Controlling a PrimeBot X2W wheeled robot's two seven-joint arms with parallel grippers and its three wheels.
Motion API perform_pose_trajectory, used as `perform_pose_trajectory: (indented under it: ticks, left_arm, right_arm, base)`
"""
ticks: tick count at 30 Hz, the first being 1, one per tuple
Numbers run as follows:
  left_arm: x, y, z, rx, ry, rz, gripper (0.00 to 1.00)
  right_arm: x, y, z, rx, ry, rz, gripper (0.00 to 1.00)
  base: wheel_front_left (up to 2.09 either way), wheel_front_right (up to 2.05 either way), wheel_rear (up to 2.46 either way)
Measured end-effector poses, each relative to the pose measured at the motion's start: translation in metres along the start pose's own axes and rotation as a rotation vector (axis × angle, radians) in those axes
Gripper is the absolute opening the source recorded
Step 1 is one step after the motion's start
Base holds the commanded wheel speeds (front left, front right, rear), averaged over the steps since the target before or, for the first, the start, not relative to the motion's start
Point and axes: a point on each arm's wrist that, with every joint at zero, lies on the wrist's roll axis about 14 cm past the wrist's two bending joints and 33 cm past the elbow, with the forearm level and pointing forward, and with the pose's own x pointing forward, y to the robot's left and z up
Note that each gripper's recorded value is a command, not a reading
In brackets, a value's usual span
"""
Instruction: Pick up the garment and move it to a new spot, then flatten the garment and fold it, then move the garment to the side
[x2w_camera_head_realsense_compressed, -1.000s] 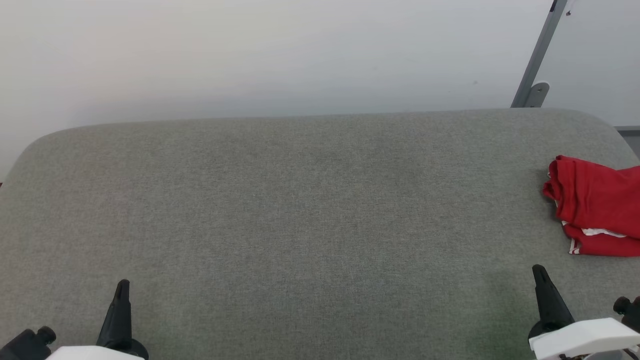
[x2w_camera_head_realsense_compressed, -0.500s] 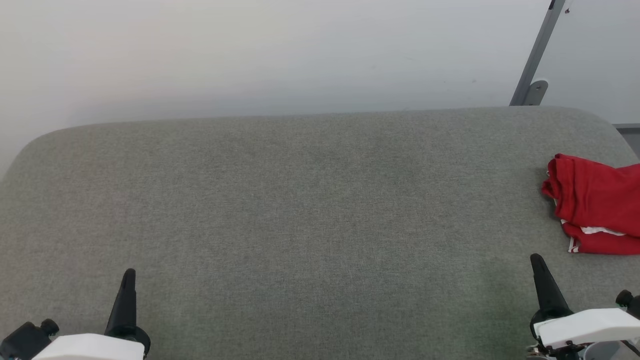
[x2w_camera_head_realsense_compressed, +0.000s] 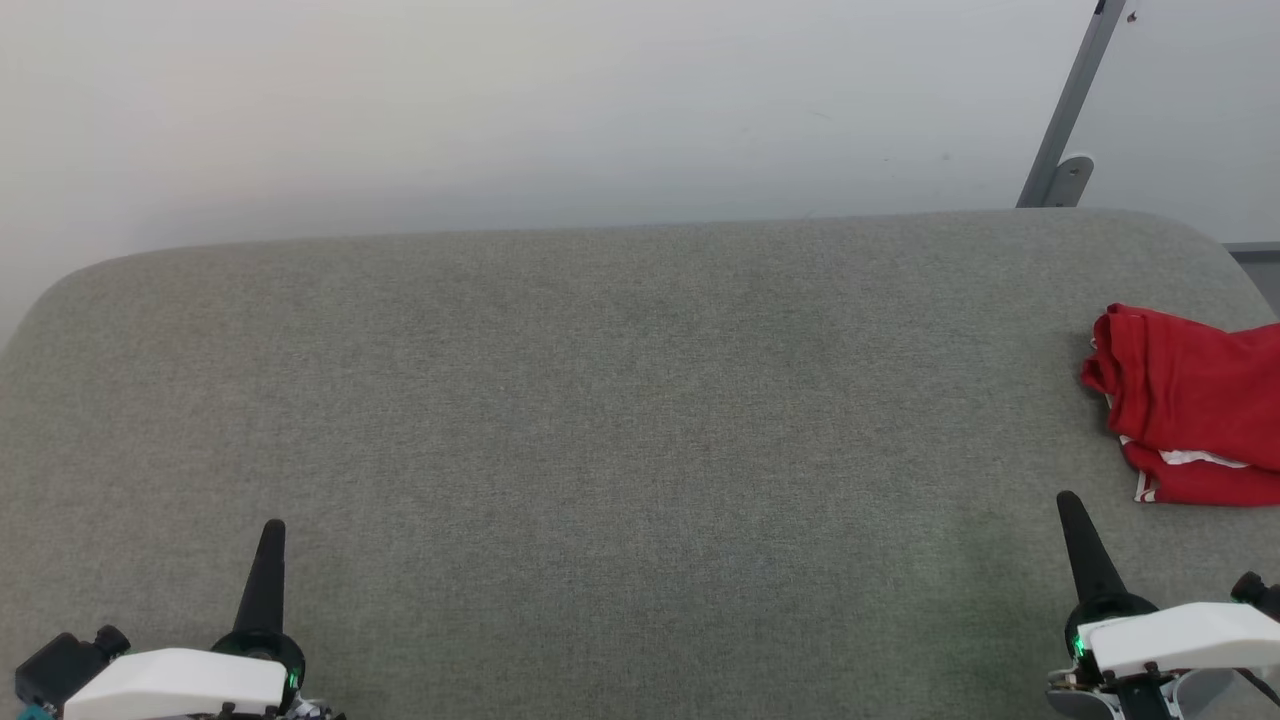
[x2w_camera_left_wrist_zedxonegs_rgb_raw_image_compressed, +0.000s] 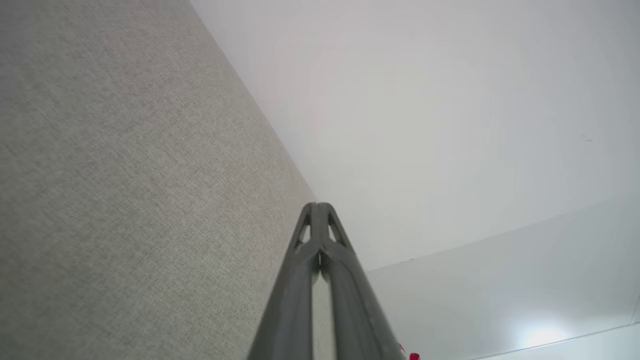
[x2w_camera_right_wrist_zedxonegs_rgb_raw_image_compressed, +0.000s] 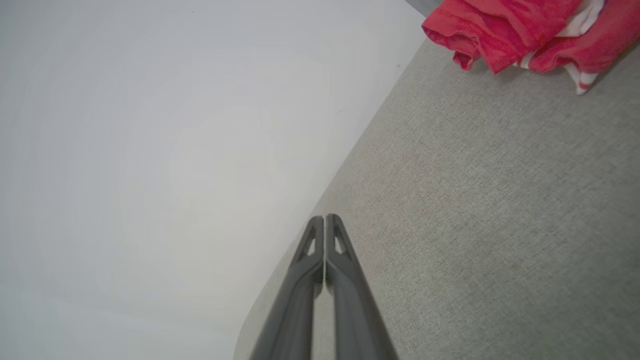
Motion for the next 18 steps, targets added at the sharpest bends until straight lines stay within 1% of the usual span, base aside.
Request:
perform_pose_trajectory:
  ticks: [18]
  left_arm:
    - [0.0094,-0.0094,-0.0072,-0.163,0.018,-0.018,0.0]
  right_arm:
    - [0.0071,0.0095,0.0008,0.166,-0.001,0.026,0.0]
  base:
    - [0.0,0.0,0.0]
